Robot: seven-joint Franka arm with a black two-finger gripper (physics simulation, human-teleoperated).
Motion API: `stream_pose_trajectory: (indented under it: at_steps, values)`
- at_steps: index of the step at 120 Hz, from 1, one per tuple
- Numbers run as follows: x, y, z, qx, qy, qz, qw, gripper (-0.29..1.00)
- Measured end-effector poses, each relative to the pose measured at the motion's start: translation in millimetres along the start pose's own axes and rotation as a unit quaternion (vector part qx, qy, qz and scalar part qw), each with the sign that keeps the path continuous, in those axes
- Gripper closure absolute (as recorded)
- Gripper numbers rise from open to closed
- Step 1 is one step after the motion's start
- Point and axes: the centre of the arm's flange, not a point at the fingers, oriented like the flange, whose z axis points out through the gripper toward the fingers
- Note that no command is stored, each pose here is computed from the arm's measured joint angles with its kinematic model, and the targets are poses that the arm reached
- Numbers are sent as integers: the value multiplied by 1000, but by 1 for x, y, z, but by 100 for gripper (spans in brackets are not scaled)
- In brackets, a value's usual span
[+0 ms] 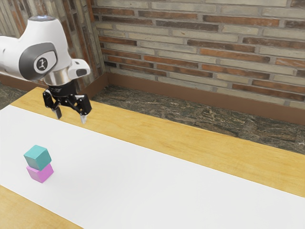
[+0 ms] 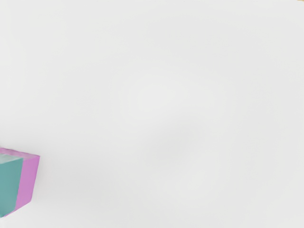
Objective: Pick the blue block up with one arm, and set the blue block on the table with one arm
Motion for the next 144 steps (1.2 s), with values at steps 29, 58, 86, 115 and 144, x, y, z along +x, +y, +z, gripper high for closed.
stream_pose_trajectory:
  at_steps: [29, 58, 86, 115, 144]
  values:
    - [4, -57, 44, 5, 7, -14, 1000, 0]
    - [-31, -96, 78, 12, 0, 5, 1000, 0]
    - [-39, -144, 105, 9, -10, 13, 1000, 0]
    - [-29, -156, 130, 4, -12, 61, 998, 0]
    - [-28, -160, 138, 5, -4, 97, 995, 0]
